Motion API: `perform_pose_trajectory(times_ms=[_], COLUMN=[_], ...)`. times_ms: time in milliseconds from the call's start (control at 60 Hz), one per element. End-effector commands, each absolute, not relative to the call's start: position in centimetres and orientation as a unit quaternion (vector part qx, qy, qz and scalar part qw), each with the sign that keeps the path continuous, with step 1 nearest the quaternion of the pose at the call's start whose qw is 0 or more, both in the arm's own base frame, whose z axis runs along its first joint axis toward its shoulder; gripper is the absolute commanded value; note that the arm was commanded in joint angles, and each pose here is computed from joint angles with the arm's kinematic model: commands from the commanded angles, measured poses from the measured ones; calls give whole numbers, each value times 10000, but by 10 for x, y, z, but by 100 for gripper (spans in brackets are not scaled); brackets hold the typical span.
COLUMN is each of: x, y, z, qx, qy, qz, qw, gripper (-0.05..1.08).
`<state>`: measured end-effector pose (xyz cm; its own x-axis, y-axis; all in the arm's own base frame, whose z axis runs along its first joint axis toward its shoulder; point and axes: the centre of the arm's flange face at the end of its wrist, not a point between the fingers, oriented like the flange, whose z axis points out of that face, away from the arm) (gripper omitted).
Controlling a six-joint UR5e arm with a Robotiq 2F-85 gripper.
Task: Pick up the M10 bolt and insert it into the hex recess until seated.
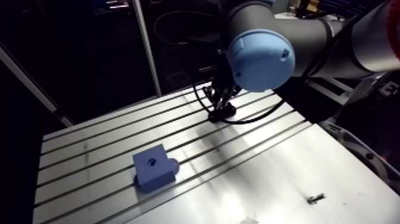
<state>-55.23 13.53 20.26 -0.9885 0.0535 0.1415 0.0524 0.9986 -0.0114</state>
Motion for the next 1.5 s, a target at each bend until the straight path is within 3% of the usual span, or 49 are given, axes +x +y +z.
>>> perform_pose_trajectory(times_ms=[17, 1133, 1500], x=[-553, -551, -551], y=[136, 135, 135], z=[203, 201, 201], qx=[-266, -252, -259], qy=[-9971, -9973, -9973], qz=[29, 40, 41], qw=[711, 683, 683], gripper=[65, 68, 73])
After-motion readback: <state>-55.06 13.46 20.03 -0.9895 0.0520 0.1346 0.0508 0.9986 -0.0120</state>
